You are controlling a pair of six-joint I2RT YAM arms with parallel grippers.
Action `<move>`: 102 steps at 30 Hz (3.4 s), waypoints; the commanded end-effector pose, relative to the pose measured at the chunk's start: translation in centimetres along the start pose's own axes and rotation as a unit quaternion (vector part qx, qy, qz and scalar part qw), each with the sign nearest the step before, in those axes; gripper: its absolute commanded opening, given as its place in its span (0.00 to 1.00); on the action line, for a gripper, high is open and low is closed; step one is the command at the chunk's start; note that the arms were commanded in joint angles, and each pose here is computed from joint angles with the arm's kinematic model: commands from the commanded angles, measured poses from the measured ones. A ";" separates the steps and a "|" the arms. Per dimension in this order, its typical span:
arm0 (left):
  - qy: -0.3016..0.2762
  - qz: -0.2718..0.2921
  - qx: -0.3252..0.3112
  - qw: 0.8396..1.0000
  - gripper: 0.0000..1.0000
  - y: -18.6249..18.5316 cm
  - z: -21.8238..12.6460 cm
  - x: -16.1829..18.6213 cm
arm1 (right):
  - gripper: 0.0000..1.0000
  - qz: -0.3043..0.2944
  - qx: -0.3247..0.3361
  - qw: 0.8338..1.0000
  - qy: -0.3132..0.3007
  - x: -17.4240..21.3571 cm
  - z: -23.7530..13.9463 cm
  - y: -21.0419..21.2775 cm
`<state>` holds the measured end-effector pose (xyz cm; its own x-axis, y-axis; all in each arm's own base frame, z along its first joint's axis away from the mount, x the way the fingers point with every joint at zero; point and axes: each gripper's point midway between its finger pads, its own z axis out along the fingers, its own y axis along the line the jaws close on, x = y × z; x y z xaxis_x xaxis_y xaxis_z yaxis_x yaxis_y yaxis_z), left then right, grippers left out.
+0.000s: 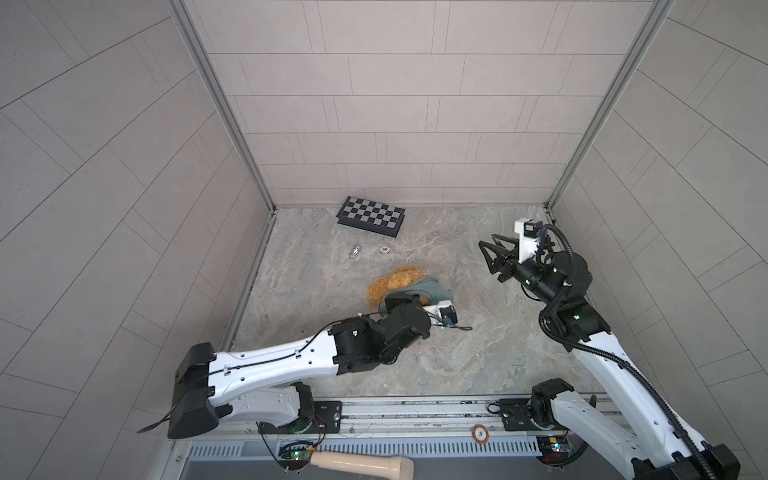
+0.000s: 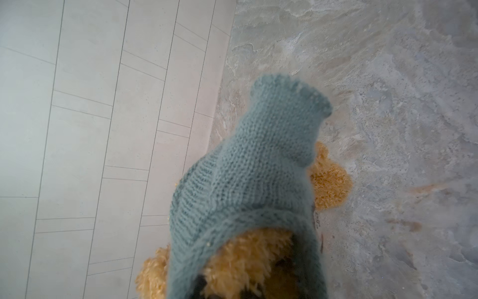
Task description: Dress the teddy bear
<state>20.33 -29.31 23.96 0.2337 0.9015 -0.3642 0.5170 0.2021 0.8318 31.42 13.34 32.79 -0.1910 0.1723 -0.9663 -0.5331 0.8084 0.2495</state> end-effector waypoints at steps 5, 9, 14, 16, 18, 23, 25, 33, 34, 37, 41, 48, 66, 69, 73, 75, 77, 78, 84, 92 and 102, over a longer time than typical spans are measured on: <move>0.031 0.073 -0.007 0.997 0.00 -7.8 -2.2 1.2 | 0.53 0.035 -0.162 0.983 0.076 4.6 0.7 5.4; 0.027 0.066 -0.019 0.997 0.00 -10.5 -2.9 1.3 | 0.54 -0.055 -0.198 0.964 0.168 9.6 0.1 9.7; 0.019 0.064 -0.080 0.995 0.00 -11.9 -3.9 1.9 | 0.49 -0.118 -0.282 0.934 0.185 13.6 -1.5 13.5; 0.013 0.057 -0.101 0.993 0.00 -12.2 -4.4 1.8 | 0.47 -0.138 -0.294 0.925 0.197 14.2 -1.7 13.6; 0.005 0.052 -0.121 0.991 0.00 -11.8 -4.9 1.3 | 0.43 -0.157 -0.312 0.914 0.207 14.5 -1.9 14.0; -0.010 0.027 -0.099 0.995 0.00 -11.7 -5.3 1.4 | 0.33 -0.236 -0.347 0.879 0.225 15.1 -2.7 15.4; -0.009 0.028 -0.097 0.995 0.00 -11.8 -5.2 1.4 | 0.30 -0.272 -0.362 0.862 0.226 15.3 -3.4 16.4; -0.004 0.024 -0.093 0.995 0.00 -11.8 -5.0 1.5 | 0.09 -0.380 -0.387 0.814 0.207 14.5 -5.6 19.3; -0.003 0.024 -0.094 0.995 0.00 -11.8 -5.0 1.5 | 0.08 -0.394 -0.390 0.805 0.209 14.7 -5.6 19.5; -0.002 0.021 -0.094 0.995 0.00 -11.7 -5.1 1.6 | 0.06 -0.423 -0.397 0.780 0.234 15.5 -5.8 19.8; -0.001 0.018 -0.098 0.995 0.00 -11.5 -5.1 1.7 | 0.07 -0.443 -0.409 0.746 0.281 17.3 -6.1 19.8; -0.001 0.019 -0.094 0.995 0.00 -11.7 -5.1 1.7 | 0.15 -0.448 -0.414 0.738 0.289 18.0 -6.0 19.9; -0.002 0.023 -0.082 0.996 0.00 -12.3 -4.9 1.6 | 0.27 -0.458 -0.421 0.741 0.253 18.2 -4.9 21.2; -0.001 0.021 -0.083 0.996 0.00 -12.1 -4.9 1.6 | 0.26 -0.457 -0.427 0.733 0.268 19.0 -5.0 21.2; -0.002 0.020 -0.085 0.996 0.00 -12.1 -4.9 1.6 | 0.22 -0.467 -0.417 0.726 0.286 19.7 -4.7 20.6; -0.002 0.020 -0.085 0.996 0.00 -12.0 -5.0 1.6 | 0.22 -0.471 -0.412 0.725 0.288 19.8 -4.5 20.5; -0.003 0.019 -0.086 0.996 0.00 -11.9 -5.0 1.6 | 0.21 -0.475 -0.406 0.727 0.284 19.6 -4.3 20.4; -0.003 0.019 -0.085 0.996 0.00 -12.0 -5.0 1.6 | 0.20 -0.478 -0.402 0.729 0.280 19.4 -4.2 20.4; -0.003 0.027 -0.082 0.996 0.00 -12.2 -4.9 1.5 | 0.00 -0.501 -0.346 0.759 0.232 17.0 -2.7 20.1; -0.001 0.047 -0.079 0.996 0.00 -12.8 -4.9 1.3 | 0.00 -0.478 -0.337 0.798 0.145 12.9 -1.1 22.6; -0.012 0.056 -0.073 0.996 0.00 -12.7 -5.3 0.6 | 0.00 -0.418 -0.300 0.848 0.129 11.4 4.1 24.7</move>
<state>10.26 -28.46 15.02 0.2777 0.9232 -0.2657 0.3338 0.1666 0.9278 17.60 35.34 23.18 0.3213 -0.6096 -0.7247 -0.9049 0.0279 -0.4247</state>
